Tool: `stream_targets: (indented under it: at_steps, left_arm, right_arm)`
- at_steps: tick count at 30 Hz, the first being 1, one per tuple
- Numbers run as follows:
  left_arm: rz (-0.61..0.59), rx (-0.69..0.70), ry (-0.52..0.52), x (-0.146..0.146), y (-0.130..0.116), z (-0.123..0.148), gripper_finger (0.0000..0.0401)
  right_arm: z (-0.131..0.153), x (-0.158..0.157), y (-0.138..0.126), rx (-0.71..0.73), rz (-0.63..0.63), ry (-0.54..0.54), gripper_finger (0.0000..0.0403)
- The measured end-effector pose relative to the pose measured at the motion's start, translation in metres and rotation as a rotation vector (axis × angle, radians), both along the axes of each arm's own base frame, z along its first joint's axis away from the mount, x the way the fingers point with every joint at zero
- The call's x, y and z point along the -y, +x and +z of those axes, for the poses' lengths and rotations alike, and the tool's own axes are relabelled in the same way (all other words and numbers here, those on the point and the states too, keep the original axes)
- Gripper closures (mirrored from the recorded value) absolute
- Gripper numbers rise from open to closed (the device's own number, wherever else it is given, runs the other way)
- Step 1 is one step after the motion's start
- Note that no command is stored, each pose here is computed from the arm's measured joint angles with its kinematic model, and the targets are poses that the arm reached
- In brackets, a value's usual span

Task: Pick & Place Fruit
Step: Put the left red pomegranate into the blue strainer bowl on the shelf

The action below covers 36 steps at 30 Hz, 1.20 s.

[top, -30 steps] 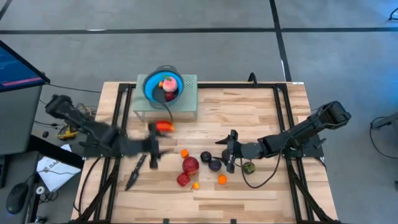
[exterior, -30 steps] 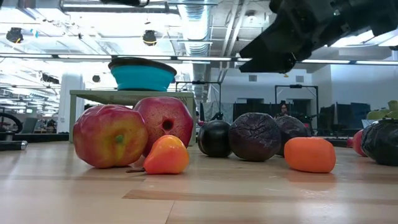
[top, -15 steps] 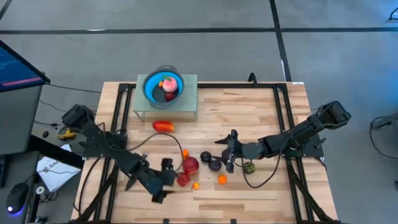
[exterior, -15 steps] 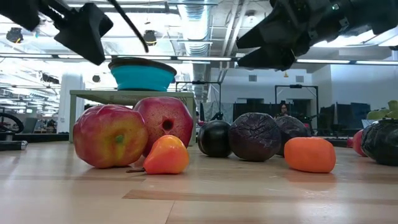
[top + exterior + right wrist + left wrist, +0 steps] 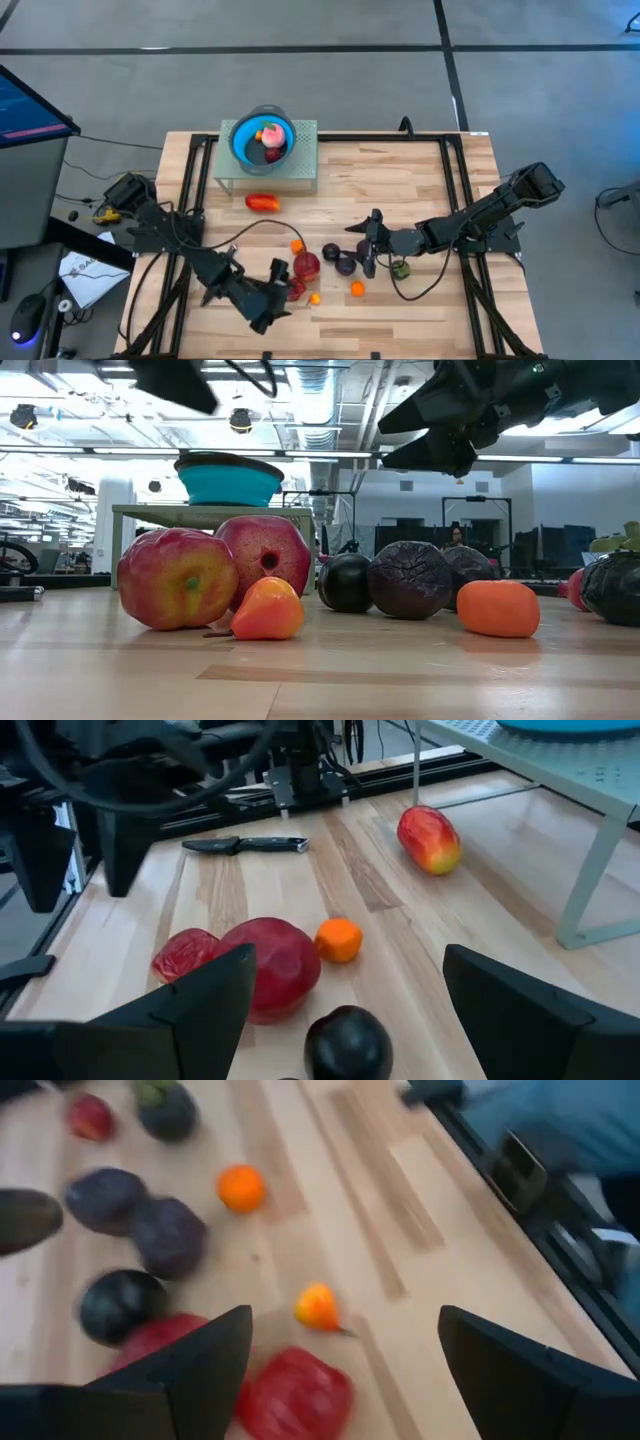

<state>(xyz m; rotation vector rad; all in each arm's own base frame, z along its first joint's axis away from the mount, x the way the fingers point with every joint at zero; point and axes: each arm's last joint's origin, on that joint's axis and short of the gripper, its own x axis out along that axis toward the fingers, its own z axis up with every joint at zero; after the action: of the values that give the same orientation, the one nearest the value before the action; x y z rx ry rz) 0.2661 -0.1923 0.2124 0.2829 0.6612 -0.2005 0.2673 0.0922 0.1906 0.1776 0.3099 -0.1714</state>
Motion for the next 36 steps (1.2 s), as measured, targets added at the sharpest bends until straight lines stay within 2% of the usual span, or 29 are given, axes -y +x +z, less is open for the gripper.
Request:
stream_targets:
  at_steps: [6, 11, 16, 22, 27, 32, 36]
  left_arm:
    - [0.010, 0.008, -0.068, -0.023, 0.023, 0.011, 0.0086]
    - [-0.047, 0.032, 0.013, -0.032, 0.033, 0.020, 0.0086]
    - [-0.051, -0.040, 0.025, -0.042, 0.033, 0.015, 0.0086]
    - [-0.077, -0.048, 0.029, -0.045, 0.034, 0.014, 0.0086]
    - [-0.052, -0.077, -0.008, -0.041, 0.039, 0.003, 0.0087]
    - [0.005, -0.054, -0.041, -0.038, 0.048, -0.009, 0.0103]
    - [0.008, -0.058, -0.011, -0.036, 0.052, -0.019, 0.0117]
  right_arm:
    - [0.000, -0.007, -0.002, 0.002, 0.020, 0.014, 0.0088]
    - [0.000, -0.008, -0.003, 0.002, 0.026, 0.014, 0.0088]
    - [0.000, -0.003, -0.001, 0.002, 0.007, 0.018, 0.0088]
    - [0.000, 0.003, 0.001, 0.003, -0.018, 0.019, 0.0088]
    - [0.000, 0.003, 0.001, 0.003, -0.020, 0.020, 0.0088]
    - [0.000, 0.003, 0.001, 0.004, -0.020, 0.021, 0.0088]
    - [0.001, 0.003, 0.002, 0.011, -0.021, 0.028, 0.0088]
